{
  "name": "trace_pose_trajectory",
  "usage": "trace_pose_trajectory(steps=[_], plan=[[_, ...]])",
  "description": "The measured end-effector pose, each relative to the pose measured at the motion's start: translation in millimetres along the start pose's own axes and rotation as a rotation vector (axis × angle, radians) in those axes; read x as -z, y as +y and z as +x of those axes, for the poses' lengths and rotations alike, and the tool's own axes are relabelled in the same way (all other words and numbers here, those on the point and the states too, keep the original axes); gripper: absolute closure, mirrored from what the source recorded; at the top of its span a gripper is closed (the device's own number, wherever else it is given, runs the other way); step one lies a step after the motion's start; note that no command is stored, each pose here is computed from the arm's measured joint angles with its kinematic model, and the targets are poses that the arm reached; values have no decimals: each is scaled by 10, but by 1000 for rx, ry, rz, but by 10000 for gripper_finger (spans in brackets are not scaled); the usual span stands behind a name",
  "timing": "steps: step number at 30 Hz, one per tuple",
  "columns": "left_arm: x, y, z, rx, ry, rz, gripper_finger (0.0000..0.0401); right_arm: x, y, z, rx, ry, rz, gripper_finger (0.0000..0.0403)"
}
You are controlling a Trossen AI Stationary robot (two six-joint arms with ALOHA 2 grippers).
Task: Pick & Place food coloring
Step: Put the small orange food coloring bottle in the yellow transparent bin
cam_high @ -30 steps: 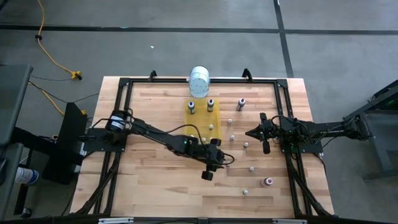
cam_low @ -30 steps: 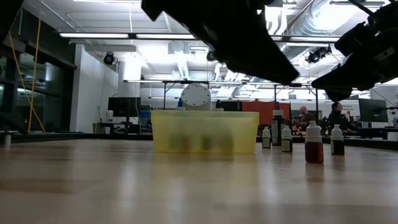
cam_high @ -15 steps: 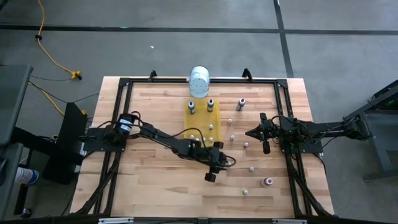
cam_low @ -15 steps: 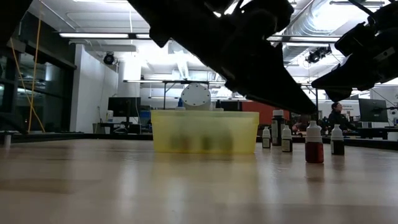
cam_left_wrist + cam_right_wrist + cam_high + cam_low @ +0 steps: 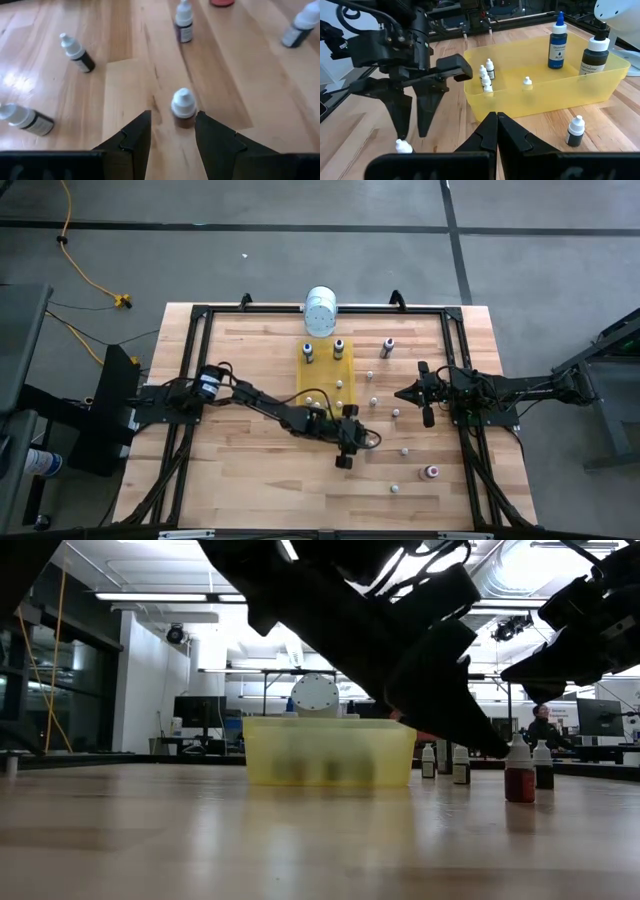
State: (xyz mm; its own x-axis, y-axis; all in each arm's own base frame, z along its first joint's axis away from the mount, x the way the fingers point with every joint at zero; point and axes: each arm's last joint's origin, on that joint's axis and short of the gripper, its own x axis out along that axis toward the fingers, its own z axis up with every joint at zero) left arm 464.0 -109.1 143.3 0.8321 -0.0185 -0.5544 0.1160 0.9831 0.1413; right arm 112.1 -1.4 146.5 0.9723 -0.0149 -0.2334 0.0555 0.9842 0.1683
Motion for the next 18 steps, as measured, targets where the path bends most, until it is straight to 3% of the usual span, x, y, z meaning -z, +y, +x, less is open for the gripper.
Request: trace_pose_trajectory(steps=[6,18], plan=[[-17,7,4,84,-22,7,258,0,0,0,0,0,0,402],[-39,21,5,40,-43,24,258,-1,0,0,0,-1,0,402]])
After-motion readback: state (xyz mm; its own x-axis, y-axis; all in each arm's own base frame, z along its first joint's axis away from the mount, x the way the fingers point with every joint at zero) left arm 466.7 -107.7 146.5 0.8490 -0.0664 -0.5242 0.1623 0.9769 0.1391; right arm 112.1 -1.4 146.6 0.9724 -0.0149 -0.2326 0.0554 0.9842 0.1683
